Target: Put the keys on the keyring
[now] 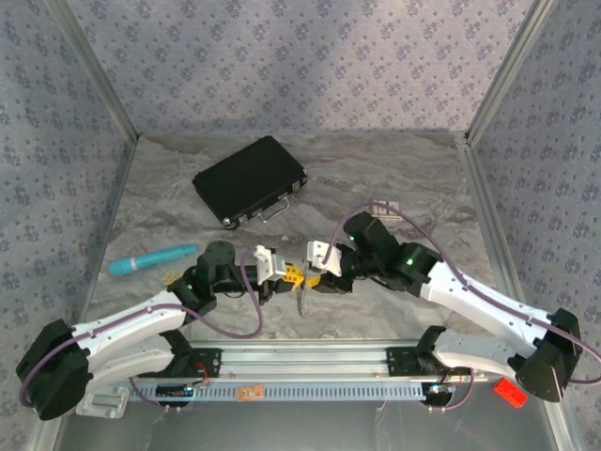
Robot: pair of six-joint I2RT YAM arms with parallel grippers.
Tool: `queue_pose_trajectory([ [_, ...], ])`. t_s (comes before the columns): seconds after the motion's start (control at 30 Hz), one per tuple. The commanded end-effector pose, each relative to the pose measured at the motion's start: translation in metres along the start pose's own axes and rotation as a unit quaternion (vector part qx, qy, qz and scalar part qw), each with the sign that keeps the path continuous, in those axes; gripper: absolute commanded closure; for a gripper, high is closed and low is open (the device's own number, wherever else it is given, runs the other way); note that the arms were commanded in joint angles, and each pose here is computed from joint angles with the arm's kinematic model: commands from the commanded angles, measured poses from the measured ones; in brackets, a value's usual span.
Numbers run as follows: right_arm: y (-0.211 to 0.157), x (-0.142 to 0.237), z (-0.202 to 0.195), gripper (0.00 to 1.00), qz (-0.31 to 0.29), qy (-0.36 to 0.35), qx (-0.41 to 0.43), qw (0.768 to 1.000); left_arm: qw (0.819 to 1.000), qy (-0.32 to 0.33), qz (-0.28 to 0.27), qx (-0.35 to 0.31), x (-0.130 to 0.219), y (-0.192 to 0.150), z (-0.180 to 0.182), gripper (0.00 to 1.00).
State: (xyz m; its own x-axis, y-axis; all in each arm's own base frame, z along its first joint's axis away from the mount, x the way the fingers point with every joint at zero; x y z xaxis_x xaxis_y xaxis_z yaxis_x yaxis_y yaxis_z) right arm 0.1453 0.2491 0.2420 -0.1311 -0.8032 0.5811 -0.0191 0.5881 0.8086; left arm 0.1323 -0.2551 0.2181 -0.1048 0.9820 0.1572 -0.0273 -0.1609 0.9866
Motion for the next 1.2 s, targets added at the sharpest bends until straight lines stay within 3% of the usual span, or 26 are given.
queue_pose_trajectory([
  [0.0, -0.003, 0.003, -0.004, 0.63, -0.028, -0.018, -0.027, 0.999, 0.999, 0.007, -0.047, -0.003, 0.001, 0.012, 0.0, 1.0],
  [0.57, -0.012, -0.004, -0.002, 0.65, -0.059, -0.015, -0.055, 0.997, 0.997, 0.011, -0.07, 0.008, 0.002, 0.017, 0.001, 1.0],
  [0.93, -0.009, -0.016, 0.002, 0.92, -0.063, 0.024, -0.063, 0.996, 0.997, 0.007, -0.079, 0.005, 0.001, 0.02, 0.001, 1.0],
  [1.17, -0.008, -0.021, 0.0, 0.94, -0.056, 0.028, -0.063, 0.996, 0.996, 0.005, -0.091, 0.0, 0.0, 0.028, 0.002, 1.0],
])
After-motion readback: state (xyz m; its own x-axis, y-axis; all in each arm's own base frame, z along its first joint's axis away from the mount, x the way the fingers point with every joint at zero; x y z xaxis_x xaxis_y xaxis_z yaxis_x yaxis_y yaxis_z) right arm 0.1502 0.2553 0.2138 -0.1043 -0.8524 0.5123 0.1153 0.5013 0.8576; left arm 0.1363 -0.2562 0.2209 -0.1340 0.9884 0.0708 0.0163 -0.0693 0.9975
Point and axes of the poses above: each hand's point on the last joint's axis, 136 mm out from that joint toward the fingers, its own x axis back along the fingers, its own z axis along the line the jaws close on, y = z × x, the point moved 5 cm from there along x, back along the fingers, and after that the axes turned 2 degrees about -x, right-handed, at the moved point
